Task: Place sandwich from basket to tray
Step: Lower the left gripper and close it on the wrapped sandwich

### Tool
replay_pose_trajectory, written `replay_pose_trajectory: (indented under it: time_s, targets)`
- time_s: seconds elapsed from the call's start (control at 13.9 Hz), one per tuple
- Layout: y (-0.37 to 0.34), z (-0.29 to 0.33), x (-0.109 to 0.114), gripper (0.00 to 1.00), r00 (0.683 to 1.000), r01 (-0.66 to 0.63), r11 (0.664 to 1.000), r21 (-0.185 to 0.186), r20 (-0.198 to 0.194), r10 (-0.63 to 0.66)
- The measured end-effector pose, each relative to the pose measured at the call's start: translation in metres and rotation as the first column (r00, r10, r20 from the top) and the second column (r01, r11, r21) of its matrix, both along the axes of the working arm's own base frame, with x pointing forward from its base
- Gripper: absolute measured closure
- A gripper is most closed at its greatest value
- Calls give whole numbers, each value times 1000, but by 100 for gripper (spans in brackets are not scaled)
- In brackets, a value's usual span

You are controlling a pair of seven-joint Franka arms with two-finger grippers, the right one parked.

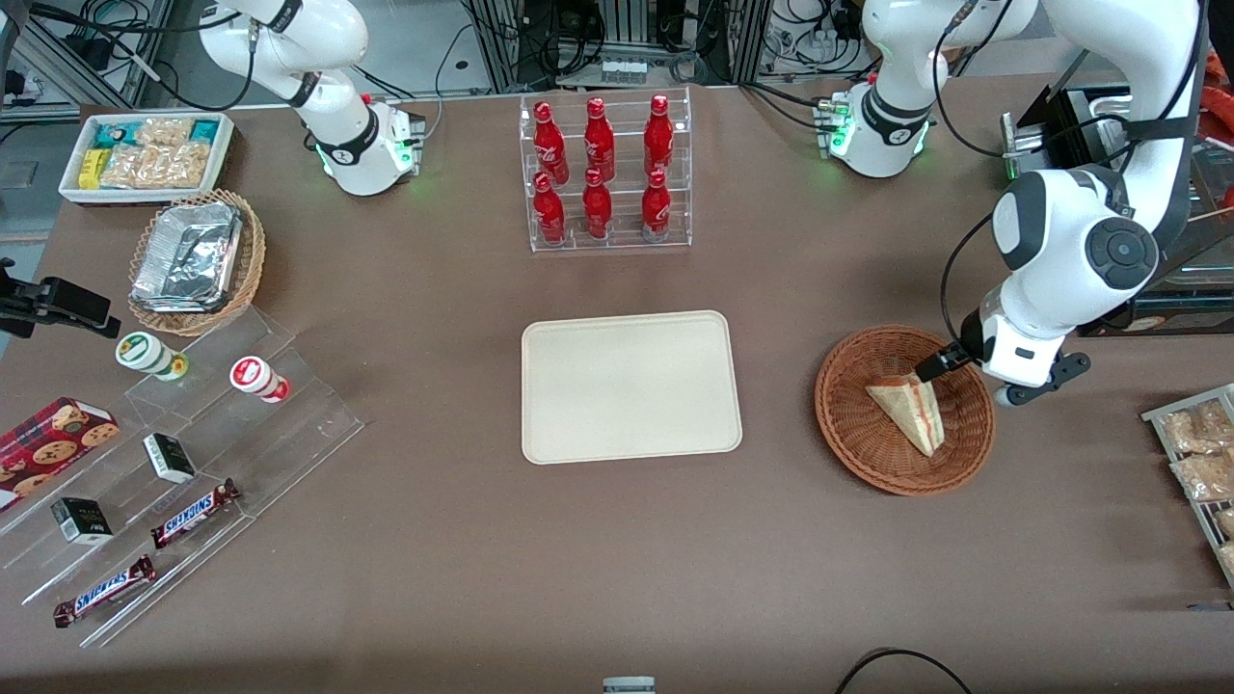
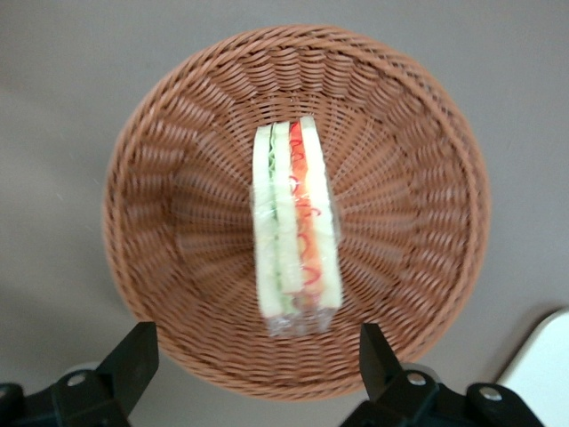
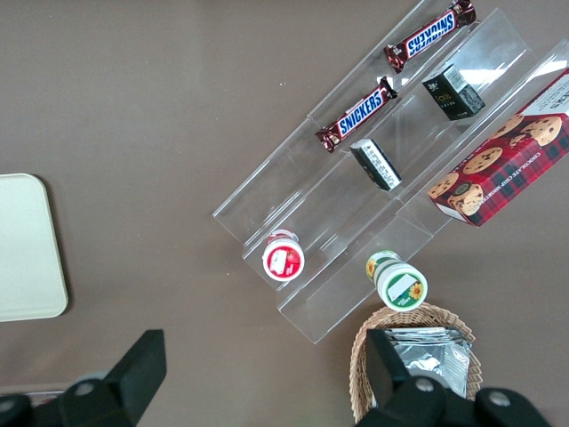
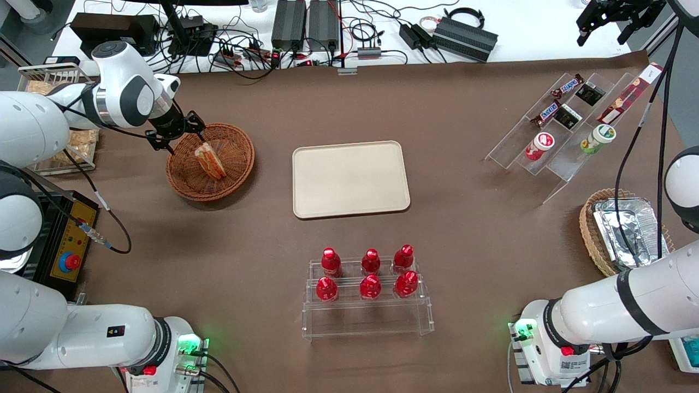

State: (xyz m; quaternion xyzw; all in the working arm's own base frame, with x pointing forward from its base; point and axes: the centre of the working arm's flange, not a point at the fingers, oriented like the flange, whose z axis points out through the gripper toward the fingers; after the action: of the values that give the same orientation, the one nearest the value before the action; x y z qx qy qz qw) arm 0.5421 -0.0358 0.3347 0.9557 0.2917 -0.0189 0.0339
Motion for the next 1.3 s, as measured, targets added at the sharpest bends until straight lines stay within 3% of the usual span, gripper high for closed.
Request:
replay_pose_trajectory:
  time_s: [0.14,0.58,1.08,1.3]
  targets:
    - [-2,-9,2,0,996,-84,996,-11,-8,84]
    - [-11,-25,12,0,994,-108,994,-13,-21,107]
    - [-11,-60,24,0,991,-133,991,-19,18,133]
    - [-10,-76,24,0,989,-148,989,-18,5,148]
